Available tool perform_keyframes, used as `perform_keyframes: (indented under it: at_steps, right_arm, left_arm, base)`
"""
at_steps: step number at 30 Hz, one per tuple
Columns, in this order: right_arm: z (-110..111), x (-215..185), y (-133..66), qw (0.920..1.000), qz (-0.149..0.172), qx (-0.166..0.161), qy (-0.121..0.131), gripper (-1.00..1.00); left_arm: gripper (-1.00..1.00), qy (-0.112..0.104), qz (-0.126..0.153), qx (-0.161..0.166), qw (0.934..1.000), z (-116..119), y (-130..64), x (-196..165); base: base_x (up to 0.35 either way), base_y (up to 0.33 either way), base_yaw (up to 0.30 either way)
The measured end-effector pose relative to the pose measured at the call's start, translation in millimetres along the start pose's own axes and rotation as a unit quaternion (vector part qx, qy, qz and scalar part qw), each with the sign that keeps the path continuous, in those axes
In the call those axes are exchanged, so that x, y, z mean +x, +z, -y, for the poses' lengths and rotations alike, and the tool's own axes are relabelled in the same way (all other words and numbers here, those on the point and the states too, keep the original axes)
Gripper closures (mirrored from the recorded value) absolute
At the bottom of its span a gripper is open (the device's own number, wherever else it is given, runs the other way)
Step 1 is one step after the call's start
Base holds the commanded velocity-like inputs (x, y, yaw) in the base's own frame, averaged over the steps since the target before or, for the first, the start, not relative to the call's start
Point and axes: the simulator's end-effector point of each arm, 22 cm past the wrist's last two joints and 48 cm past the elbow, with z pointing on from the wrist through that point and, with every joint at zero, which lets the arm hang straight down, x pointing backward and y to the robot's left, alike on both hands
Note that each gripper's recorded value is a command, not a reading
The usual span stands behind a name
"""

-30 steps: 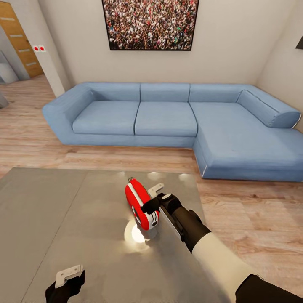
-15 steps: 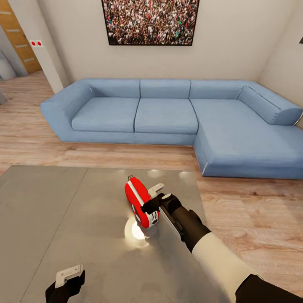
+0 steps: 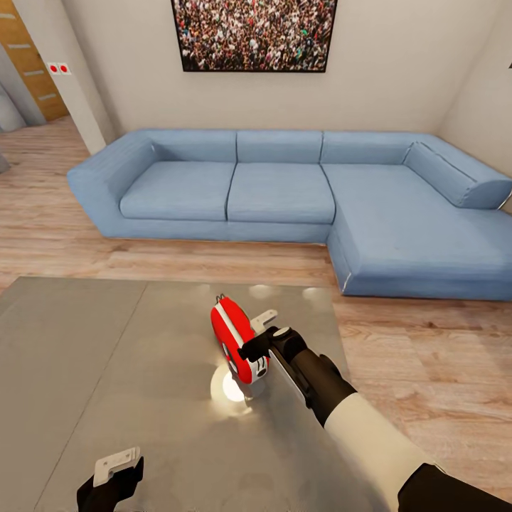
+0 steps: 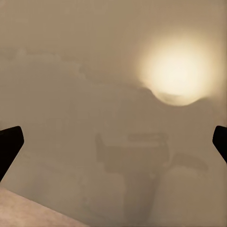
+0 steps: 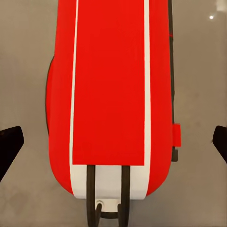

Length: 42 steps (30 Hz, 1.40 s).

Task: Turn on the radio receiver that's on the table in the living room.

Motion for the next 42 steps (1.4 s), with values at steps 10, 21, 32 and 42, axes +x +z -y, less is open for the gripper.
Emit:
perform_keyframes:
  at_steps: [10, 21, 32, 42]
  right_arm:
    - [-0.4, 3.1, 2.9, 1.0, -0.003, -0.002, 0.001, -1.0]
    - [-0.8, 6.4, 6.0, 1.0, -0.006, -0.003, 0.003, -1.0]
    - [0.2, 6.7, 6.4, 1.0, -0.006, -0.002, 0.002, -1.0]
    - [0.3, 1.6, 6.7, 1.0, 0.007, -0.002, 0.001, 1.0]
  left_arm:
    - [-1.0, 0.001, -0.003, -0.001, 1.0, -0.3, 0.8, 2.9]
    - [-1.0, 0.002, -0.007, -0.002, 1.0, -0.7, 1.7, 6.0]
    - [-1.0, 0.002, -0.006, -0.002, 1.0, -0.6, 1.7, 6.0]
    - [-1.0, 0.001, -0.007, -0.001, 1.0, -0.1, 1.7, 6.3]
  base:
    - [0.0, 0.0, 0.0]
    - [0.0, 0.0, 0.0]
    - [0.0, 0.0, 0.0]
    - [0.0, 0.0, 0.0]
